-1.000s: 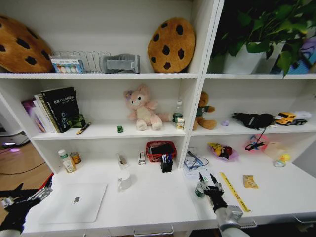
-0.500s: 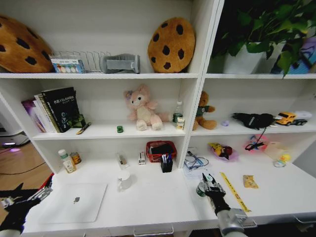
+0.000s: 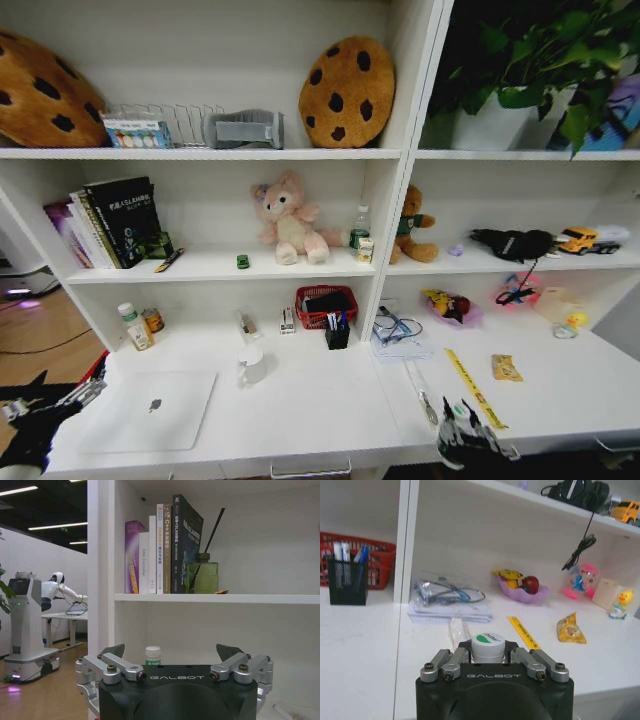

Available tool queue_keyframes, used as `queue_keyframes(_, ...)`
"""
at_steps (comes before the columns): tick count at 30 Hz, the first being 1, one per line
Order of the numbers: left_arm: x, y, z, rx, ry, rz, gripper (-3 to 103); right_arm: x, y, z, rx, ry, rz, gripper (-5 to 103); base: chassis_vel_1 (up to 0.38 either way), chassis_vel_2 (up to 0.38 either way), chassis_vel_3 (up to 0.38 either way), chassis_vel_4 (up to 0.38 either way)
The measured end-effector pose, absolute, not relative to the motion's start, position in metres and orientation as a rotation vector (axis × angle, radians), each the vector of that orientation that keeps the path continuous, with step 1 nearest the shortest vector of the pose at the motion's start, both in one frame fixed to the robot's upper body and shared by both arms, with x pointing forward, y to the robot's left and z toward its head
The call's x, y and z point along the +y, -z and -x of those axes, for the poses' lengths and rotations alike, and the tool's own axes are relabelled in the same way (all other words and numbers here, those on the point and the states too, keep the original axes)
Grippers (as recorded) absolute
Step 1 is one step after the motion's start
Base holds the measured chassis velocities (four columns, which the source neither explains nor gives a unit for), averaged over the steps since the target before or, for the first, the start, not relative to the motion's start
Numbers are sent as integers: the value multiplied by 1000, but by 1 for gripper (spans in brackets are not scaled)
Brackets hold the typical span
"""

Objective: Organize the objects on the table.

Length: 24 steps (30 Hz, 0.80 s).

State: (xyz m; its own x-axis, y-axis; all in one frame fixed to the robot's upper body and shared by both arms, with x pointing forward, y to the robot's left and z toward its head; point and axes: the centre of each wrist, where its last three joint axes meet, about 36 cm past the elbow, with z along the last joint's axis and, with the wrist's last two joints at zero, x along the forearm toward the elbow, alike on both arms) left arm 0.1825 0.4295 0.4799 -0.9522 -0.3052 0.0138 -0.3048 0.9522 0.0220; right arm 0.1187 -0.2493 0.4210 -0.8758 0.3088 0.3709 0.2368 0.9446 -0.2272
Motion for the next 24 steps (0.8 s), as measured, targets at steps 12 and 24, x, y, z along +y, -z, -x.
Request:
queue_keyframes(12, 429, -480, -182, -3087, 31, -482, 100, -278, -288, -74, -2527, -310, 334, 30, 0, 0, 0, 0)
queue_keyframes(24, 429, -480, -182, -3087, 31, -483, 100, -321, -110, -108, -2539, -365, 182, 30, 0, 0, 0, 0)
